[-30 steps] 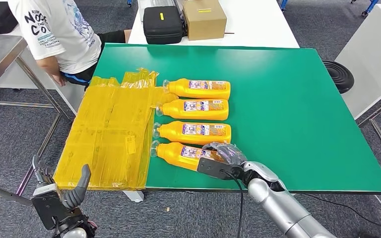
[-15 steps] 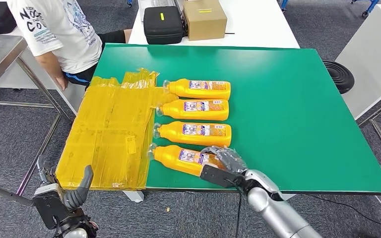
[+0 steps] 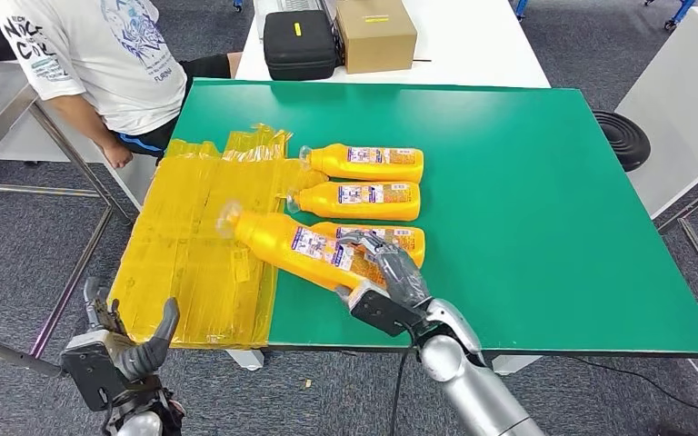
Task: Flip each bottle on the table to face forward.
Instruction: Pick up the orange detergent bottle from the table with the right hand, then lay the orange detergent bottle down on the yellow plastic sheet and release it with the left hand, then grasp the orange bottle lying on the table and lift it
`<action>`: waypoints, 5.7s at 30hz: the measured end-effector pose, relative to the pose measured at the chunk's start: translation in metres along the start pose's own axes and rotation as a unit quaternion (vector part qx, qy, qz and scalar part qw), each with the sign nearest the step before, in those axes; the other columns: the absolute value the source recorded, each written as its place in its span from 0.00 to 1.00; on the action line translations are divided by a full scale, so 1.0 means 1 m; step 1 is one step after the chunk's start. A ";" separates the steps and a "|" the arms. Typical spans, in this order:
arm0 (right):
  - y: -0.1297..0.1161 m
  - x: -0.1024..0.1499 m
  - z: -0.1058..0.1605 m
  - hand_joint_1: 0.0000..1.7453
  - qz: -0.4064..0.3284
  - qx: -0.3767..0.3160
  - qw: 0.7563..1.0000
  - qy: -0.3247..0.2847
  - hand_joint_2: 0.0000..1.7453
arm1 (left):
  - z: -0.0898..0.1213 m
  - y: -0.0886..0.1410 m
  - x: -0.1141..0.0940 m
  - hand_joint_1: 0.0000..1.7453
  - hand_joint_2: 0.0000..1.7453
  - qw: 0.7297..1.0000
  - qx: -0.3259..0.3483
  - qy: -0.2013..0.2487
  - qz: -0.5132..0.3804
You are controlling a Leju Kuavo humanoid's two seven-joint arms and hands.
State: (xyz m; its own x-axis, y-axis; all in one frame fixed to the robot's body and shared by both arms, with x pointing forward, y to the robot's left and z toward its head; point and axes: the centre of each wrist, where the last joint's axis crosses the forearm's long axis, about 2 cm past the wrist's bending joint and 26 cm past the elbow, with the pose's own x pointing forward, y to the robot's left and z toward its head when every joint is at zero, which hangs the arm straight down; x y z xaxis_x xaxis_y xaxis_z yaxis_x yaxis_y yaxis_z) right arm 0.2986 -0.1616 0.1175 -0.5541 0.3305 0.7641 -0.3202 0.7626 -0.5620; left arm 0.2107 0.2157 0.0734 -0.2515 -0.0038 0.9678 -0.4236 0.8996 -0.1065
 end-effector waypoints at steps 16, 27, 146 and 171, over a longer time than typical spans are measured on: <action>0.031 0.001 0.000 1.00 -0.054 -0.046 0.994 -0.087 1.00 | -0.001 -0.034 -0.010 0.00 1.00 0.850 -0.350 0.148 0.365; 0.064 0.008 -0.001 1.00 -0.078 -0.004 0.993 -0.089 1.00 | -0.009 -0.054 -0.015 0.00 1.00 0.824 -0.417 0.166 0.347; -0.001 0.003 0.038 0.00 -0.126 -0.252 0.958 -0.060 1.00 | -0.225 0.046 0.015 1.00 1.00 0.610 -0.583 0.011 -0.536; 0.008 -0.001 0.046 0.00 -0.129 -0.241 0.961 -0.043 1.00 | -0.210 -0.019 -0.001 0.40 1.00 0.495 -0.644 -0.015 -0.583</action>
State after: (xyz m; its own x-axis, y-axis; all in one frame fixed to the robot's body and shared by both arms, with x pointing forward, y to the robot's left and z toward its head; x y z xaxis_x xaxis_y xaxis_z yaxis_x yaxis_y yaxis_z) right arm 0.2611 -0.1817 0.0976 -0.5717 0.0651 0.8179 -0.0726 0.9889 -0.1295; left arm 0.4017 0.2908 0.1227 -0.5101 -0.8378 0.1948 0.6059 -0.1892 0.7727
